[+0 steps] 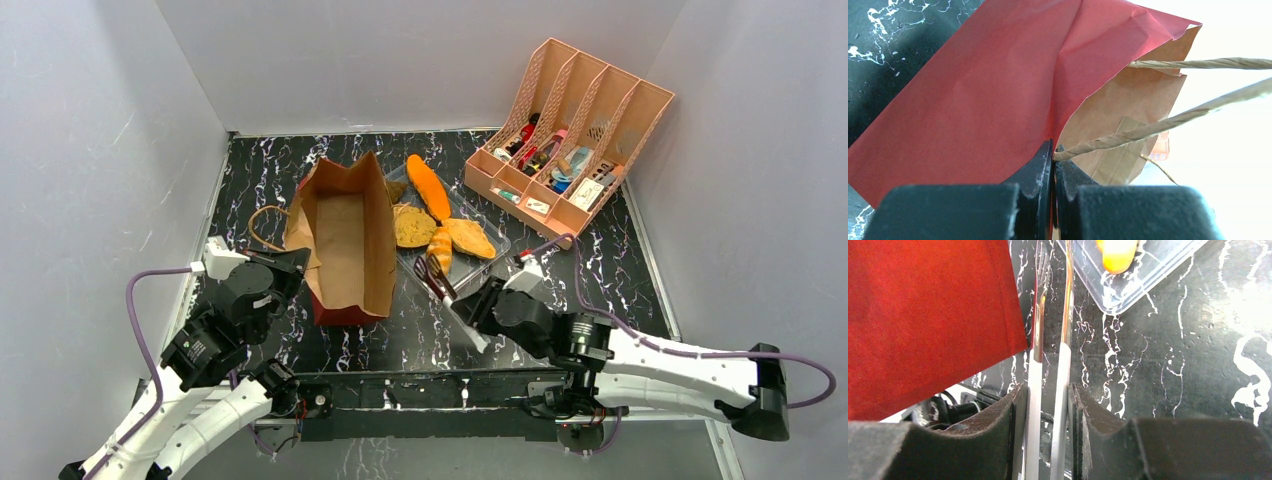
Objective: Take the fake bread out of the paper bag
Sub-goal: Place the clamp at the center of the board.
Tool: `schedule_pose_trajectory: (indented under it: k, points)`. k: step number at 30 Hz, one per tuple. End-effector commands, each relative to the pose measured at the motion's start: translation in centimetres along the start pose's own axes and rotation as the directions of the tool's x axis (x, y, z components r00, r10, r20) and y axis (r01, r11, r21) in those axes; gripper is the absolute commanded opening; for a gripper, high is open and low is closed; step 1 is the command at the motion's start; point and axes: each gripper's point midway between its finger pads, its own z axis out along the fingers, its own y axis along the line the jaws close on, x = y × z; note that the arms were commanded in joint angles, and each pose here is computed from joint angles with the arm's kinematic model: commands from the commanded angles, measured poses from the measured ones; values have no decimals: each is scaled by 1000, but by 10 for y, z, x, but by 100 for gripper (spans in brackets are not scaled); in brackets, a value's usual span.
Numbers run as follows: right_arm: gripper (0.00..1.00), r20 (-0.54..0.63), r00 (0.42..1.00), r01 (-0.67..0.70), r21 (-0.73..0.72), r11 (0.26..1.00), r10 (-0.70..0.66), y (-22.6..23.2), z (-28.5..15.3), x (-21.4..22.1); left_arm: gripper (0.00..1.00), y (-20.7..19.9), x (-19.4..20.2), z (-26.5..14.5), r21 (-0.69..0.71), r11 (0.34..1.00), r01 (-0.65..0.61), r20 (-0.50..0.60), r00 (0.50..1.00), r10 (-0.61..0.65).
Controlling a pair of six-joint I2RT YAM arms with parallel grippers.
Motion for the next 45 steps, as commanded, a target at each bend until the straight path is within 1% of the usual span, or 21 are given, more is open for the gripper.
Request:
schedule_pose_trajectory:
  k: [1, 6, 12, 19, 24, 29, 34, 35, 37, 39, 42, 45]
  points:
    - [20, 43, 999, 24, -166, 986, -17, 57, 8, -10, 0, -1, -8, -4, 4, 1000, 23, 27, 999, -23]
    - [17, 32, 996, 88, -183, 979, -84, 70, 28, 10, 0, 4, -6, -3, -5, 1000, 29, 26, 999, -29]
    - [16, 55, 985, 173, -166, 971, -166, 82, 51, 32, 0, 12, -7, -1, -25, 999, 20, 40, 999, -19]
    - [15, 79, 964, 259, -90, 962, -253, 72, 87, 53, 0, 27, -7, 2, -73, 997, -11, 59, 998, 16]
    - [16, 99, 947, 311, -34, 950, -306, 62, 109, 62, 0, 33, -2, 8, -111, 992, -58, 53, 997, 64]
    - [18, 107, 932, 349, -14, 937, -345, 59, 129, 69, 6, 32, -1, 14, -133, 987, -91, 57, 993, 100]
    - [23, 103, 911, 403, -6, 915, -400, 57, 152, 76, 10, 31, 0, 19, -162, 978, -131, 55, 988, 142]
    - [26, 103, 907, 411, -11, 912, -408, 58, 156, 77, 12, 31, 1, 20, -165, 977, -137, 53, 988, 147]
    - [35, 102, 901, 425, -6, 905, -422, 59, 162, 78, 19, 31, 3, 22, -173, 975, -140, 50, 987, 150]
    - [41, 104, 897, 432, -4, 902, -429, 61, 165, 78, 25, 31, 3, 22, -171, 976, -137, 48, 988, 147]
    - [48, 112, 893, 439, -7, 898, -436, 65, 163, 74, 30, 29, 2, 22, -169, 976, -134, 51, 988, 145]
    - [51, 125, 888, 447, -4, 895, -443, 69, 157, 66, 34, 25, 1, 21, -168, 976, -137, 49, 988, 147]
